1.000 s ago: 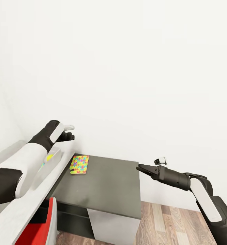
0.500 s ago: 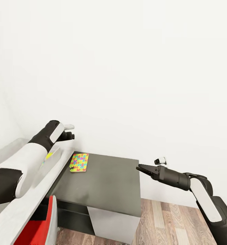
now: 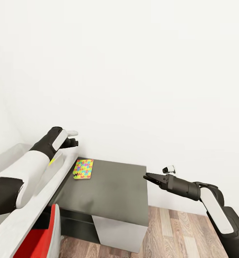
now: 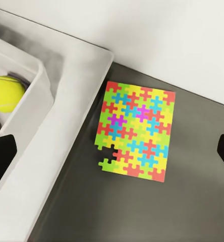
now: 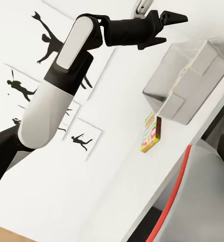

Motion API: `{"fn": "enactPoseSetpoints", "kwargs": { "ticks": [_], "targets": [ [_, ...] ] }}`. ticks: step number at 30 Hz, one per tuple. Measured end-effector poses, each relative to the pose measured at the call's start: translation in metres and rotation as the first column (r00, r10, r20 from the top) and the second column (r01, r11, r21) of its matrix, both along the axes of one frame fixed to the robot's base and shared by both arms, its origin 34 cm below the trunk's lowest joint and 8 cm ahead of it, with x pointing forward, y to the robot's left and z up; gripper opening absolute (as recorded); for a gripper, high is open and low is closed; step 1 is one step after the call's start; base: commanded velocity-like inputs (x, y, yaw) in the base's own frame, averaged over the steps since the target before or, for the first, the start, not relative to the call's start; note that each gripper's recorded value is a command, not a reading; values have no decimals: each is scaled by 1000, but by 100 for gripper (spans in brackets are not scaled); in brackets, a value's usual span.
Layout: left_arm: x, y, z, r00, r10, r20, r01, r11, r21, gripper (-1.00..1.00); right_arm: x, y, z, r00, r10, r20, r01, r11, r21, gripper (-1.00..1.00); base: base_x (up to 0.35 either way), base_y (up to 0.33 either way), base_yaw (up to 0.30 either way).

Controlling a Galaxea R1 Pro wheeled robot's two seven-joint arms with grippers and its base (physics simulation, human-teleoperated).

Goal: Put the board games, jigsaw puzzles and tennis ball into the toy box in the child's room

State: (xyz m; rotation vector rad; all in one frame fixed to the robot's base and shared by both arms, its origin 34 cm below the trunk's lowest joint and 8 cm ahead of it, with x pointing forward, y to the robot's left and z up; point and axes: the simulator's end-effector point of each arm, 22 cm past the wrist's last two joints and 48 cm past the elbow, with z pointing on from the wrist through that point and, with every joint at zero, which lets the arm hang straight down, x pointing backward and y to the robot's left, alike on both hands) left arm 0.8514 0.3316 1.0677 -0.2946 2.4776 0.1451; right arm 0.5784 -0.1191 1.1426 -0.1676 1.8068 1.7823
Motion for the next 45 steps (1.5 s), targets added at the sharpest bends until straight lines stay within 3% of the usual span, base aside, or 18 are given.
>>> {"fn": "enactPoseSetpoints", "kwargs": {
  "ticks": [16,24,32,37,45],
  "targets": [
    [4,-4,-19,1000,-7,-15,7,1000,-24,100,4,0,-13,1000,0,-26,0,1000,-2,100,0,0,0],
    [7,-16,-30,999,-46,-17,44,996,-73,100,5,0,-19,999,0,-40,0,1000,-2,100,0,0,0],
    [6,-17,-43,998,-55,-33,52,995,-88,100,7,0,-25,999,0,-53,0,1000,-2,100,0,0,0],
    [13,-20,-46,998,-65,-1,64,992,-113,100,8,0,-29,998,0,-61,0,1000,-3,100,0,0,0],
    [15,-27,-60,996,-84,0,83,986,-143,100,9,1,-36,997,0,-75,0,1000,-5,100,0,0,0]
  ]
}}
